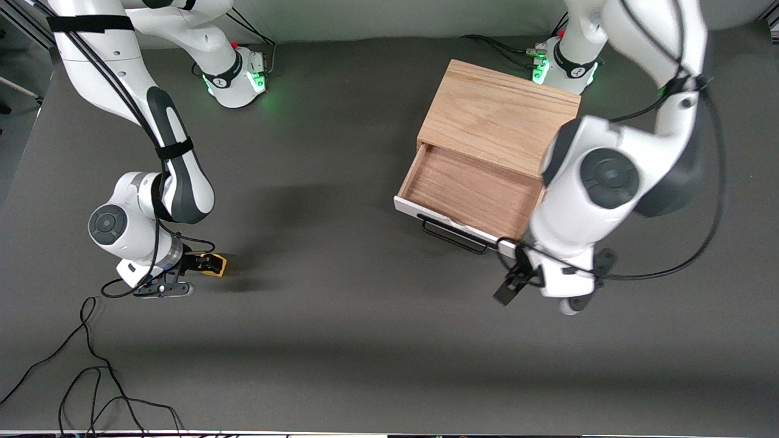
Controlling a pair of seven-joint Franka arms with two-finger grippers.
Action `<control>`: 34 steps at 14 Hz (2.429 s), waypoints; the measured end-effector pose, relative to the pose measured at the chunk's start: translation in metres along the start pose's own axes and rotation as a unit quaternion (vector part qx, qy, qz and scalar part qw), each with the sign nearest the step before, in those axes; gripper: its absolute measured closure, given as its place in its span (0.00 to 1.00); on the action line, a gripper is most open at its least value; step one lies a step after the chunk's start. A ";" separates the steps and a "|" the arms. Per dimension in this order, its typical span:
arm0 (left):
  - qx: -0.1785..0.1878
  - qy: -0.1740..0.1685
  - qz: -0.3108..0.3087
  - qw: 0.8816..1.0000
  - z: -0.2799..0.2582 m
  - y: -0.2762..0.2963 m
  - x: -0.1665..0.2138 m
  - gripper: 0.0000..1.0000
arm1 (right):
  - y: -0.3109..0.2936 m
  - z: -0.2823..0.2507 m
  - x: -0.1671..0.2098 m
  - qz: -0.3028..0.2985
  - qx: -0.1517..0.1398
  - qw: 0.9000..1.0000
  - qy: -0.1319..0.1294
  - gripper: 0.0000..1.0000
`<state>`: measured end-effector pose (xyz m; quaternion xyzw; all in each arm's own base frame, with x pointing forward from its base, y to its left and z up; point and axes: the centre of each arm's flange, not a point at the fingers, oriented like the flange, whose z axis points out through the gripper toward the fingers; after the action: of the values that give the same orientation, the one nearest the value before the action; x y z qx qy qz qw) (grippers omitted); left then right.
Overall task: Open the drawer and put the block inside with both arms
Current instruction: 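Lower the right gripper onto the yellow cube while the left gripper withdraws, then close the right gripper on the yellow cube and lift it, then carry the yellow cube with the right gripper over the open drawer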
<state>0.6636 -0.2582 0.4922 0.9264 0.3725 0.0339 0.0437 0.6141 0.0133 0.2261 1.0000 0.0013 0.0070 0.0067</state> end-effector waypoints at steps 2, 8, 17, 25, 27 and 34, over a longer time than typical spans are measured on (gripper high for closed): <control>0.030 -0.016 0.057 0.998 -0.030 -0.033 0.023 0.00 | 0.001 0.008 -0.002 0.012 0.024 1.000 -0.003 0.00; 0.052 -0.050 0.205 0.976 -0.096 -0.149 0.099 0.00 | 0.007 0.026 -0.008 0.016 0.035 0.999 -0.017 0.26; 0.036 -0.039 0.308 0.950 -0.101 -0.215 0.101 0.00 | -0.046 -0.104 0.043 0.013 0.080 0.996 -0.048 0.45; 0.032 -0.032 0.379 0.924 -0.115 -0.227 0.099 0.00 | -0.306 -0.291 -0.001 0.115 0.061 0.991 -0.024 0.45; 0.037 -0.044 0.378 0.924 -0.116 -0.231 0.097 0.00 | -0.363 -0.291 -0.024 0.142 0.061 0.988 -0.023 0.45; 0.044 -0.044 0.397 0.916 -0.117 -0.237 0.100 0.00 | -0.533 -0.203 -0.082 0.218 0.125 0.968 -0.014 0.45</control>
<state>0.5620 -0.0119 0.5861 0.9996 -0.0269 -0.0088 0.0025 0.5280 0.5492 0.4210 0.9691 -0.2155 -0.0064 -0.1201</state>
